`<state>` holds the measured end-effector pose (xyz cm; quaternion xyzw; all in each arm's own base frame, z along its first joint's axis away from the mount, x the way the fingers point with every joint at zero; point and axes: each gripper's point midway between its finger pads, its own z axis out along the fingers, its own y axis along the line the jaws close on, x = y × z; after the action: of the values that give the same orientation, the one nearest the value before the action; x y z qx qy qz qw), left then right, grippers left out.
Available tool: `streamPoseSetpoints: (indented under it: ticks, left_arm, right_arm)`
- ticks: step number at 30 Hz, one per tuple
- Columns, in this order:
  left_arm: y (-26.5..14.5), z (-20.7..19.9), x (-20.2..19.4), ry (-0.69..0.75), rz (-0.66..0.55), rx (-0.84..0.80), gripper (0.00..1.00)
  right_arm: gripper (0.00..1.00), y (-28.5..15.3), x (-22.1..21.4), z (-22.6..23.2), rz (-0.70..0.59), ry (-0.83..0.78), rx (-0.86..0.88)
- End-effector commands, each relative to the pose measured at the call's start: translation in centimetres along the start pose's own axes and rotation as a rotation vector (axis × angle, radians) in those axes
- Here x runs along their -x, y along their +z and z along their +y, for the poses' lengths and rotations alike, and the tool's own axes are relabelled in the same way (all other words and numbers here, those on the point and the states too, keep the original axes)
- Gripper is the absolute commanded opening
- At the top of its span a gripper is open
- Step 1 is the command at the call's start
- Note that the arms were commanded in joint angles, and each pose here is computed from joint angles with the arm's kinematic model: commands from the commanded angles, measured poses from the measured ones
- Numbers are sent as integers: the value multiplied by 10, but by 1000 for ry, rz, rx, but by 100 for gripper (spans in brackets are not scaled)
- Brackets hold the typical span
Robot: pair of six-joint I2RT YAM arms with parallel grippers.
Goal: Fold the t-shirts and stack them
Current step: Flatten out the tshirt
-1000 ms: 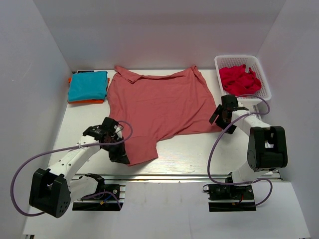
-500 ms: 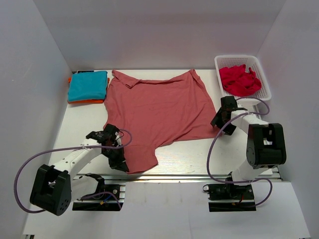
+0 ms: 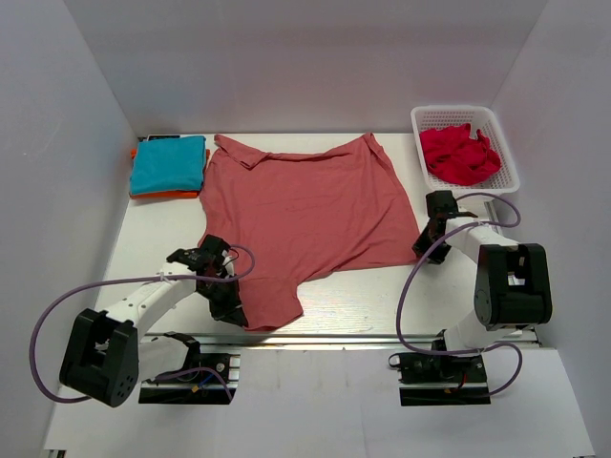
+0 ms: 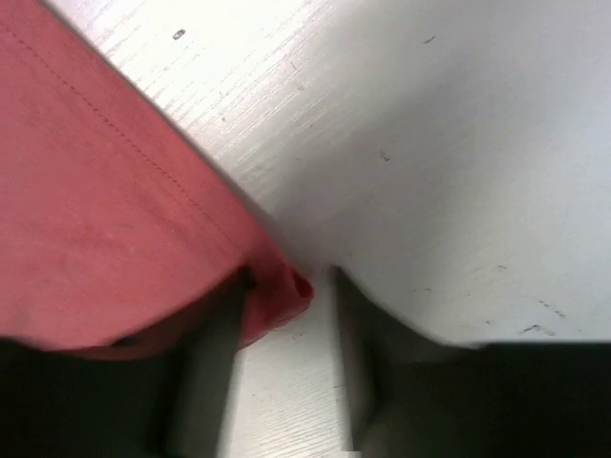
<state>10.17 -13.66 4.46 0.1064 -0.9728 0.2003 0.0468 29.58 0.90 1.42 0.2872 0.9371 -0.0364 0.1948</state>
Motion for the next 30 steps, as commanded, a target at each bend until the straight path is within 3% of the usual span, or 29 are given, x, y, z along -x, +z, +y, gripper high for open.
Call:
streamPoseSetpoints:
  ticks: [1, 2, 3, 8, 17, 30]
  left_arm:
    - [-8, -11, 11, 42, -57, -34, 0]
    - [-9, -11, 13, 46, -70, -32, 0]
    - [-9, -8, 12, 42, -69, -20, 0]
    - [-23, -18, 21, 70, -140, -43, 0]
    - [-35, -10, 18, 47, -136, 5, 0]
    - [-5, 28, -17, -66, 27, 122, 2]
  right_arm:
    - [38, 4, -14, 6, 58, 32, 41]
    - [30, 4, -15, 6, 61, 32, 39]
    - [0, 3, -16, 4, 65, 29, 33]
    - [0, -17, -7, 0, 22, 33, 41]
    - [0, -59, -10, -46, -1, 22, -74]
    - [0, -19, -58, -89, 181, 85, -249]
